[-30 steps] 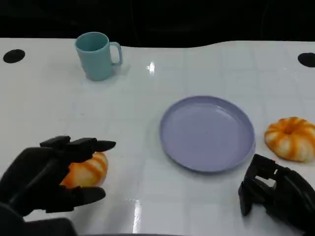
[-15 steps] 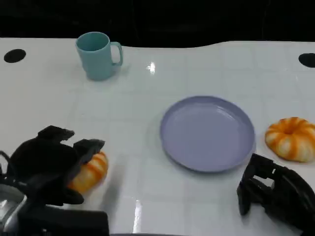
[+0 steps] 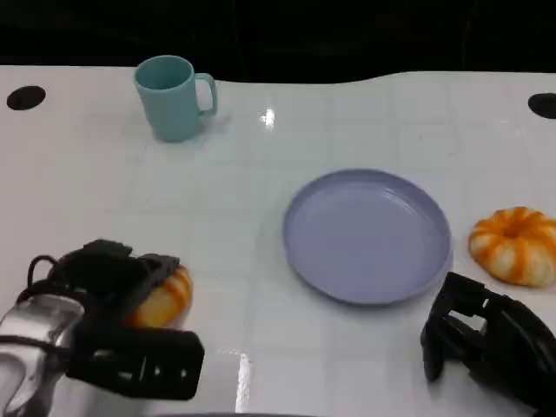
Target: Grasp the bread from the table and place it into the plate.
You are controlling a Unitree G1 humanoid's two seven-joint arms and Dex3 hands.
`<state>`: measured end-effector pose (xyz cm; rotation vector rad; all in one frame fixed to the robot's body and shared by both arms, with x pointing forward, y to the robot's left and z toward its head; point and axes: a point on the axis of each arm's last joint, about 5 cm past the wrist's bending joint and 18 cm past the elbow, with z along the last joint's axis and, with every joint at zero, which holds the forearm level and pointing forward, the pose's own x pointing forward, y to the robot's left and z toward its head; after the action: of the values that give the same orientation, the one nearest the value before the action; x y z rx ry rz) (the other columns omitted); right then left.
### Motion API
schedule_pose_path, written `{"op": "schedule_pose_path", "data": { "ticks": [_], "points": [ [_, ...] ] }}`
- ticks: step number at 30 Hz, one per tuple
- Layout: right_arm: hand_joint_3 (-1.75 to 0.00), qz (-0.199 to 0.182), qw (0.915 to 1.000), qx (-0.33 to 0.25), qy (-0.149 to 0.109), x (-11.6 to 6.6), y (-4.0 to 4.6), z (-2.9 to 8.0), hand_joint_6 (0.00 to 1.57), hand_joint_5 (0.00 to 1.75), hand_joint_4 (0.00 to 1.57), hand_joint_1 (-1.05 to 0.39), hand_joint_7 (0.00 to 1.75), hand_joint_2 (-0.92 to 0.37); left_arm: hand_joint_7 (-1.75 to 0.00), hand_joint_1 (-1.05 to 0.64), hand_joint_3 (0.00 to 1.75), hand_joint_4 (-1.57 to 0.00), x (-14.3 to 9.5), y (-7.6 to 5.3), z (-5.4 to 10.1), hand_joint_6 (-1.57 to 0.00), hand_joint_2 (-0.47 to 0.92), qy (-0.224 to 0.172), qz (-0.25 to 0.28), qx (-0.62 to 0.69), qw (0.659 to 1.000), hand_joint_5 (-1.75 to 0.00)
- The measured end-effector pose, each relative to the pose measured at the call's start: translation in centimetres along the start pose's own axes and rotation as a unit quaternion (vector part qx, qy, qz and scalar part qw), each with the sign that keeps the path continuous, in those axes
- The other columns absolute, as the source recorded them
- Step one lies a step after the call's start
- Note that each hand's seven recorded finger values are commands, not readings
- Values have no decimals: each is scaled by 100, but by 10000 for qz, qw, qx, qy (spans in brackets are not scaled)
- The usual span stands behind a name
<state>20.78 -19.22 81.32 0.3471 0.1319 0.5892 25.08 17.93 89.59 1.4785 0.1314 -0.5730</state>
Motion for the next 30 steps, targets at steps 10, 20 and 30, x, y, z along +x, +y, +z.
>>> {"op": "schedule_pose_path", "data": {
  "ticks": [10, 20, 30],
  "points": [
    [-24, -2, 10000, 6, 8, -2, 1, -2, 62, 174, 73, -59, 159, -92, -6, -16, 64, -56, 136, -7, -36, -68, 69, -65, 44, -290, 9995, -62],
    [-23, 23, 10000, 49, 17, -1, -3, 5, 63, 175, 73, -61, 158, -92, -173, -20, 146, -79, 141, -200, -130, -66, 57, -363, 1468, -1071, 9827, -174],
    [-24, 12, 10000, 49, 22, -1, -6, 8, 64, 175, 74, -62, 157, -92, -175, -20, 136, -73, 141, -59, -59, -62, 54, -731, 1961, -1297, 9692, -175]
  ]
}}
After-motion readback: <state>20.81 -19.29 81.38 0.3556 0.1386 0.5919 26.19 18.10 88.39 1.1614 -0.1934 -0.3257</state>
